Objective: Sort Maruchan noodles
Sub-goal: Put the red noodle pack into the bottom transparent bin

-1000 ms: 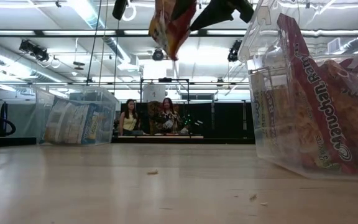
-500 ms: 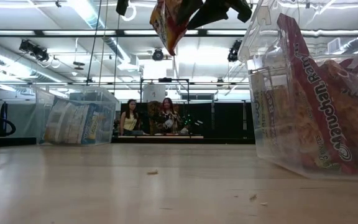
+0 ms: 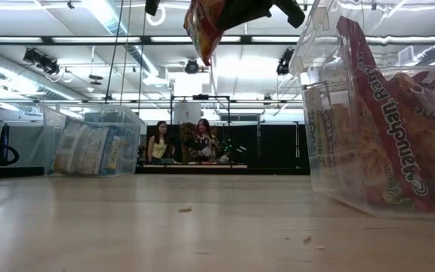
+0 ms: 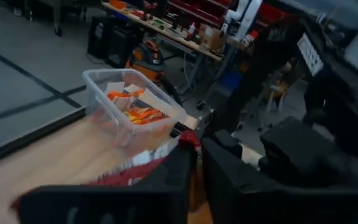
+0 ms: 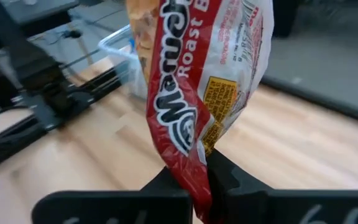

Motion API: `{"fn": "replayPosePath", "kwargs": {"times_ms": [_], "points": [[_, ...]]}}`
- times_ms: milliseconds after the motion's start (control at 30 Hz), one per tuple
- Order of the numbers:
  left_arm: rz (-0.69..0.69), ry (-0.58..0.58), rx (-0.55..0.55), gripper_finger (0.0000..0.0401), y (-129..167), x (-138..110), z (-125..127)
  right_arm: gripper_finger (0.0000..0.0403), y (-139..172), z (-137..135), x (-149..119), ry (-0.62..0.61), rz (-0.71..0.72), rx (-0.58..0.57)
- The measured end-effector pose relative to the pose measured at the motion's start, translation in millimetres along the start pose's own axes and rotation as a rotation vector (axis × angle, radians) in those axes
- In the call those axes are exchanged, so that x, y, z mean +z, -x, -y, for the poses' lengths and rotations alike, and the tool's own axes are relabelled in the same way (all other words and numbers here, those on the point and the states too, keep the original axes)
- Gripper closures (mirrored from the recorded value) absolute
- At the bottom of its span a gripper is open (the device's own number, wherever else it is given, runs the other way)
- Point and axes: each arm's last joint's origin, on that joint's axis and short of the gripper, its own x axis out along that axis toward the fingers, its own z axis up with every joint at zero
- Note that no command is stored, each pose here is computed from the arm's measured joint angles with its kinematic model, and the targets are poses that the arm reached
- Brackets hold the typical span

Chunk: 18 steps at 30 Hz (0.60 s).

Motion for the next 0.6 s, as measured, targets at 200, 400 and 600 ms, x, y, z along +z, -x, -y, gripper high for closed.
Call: {"fn": "replayPosePath", "kwargs": {"times_ms": [200, 400, 600], "points": [[-0.022, -0.123, 0.021, 0.0292, 11.8, 6.4, -7.1, 0.0393, 13.8, 12.4, 21.7, -0.145, -0.136, 0.132], [-0.024, -0.223, 0.059, 0.022, 40.1, 23.8, -21.6, 0.0393, 30.8, 37.7, 44.6, -0.303, -0.379, 0.247], [-0.06, -0.272, 0.082, 0.0196, 72.8, 32.8, -34.0, 0.0393, 59.2, 61.4, 64.1, -0.457, -0.65, 0.383]]}}
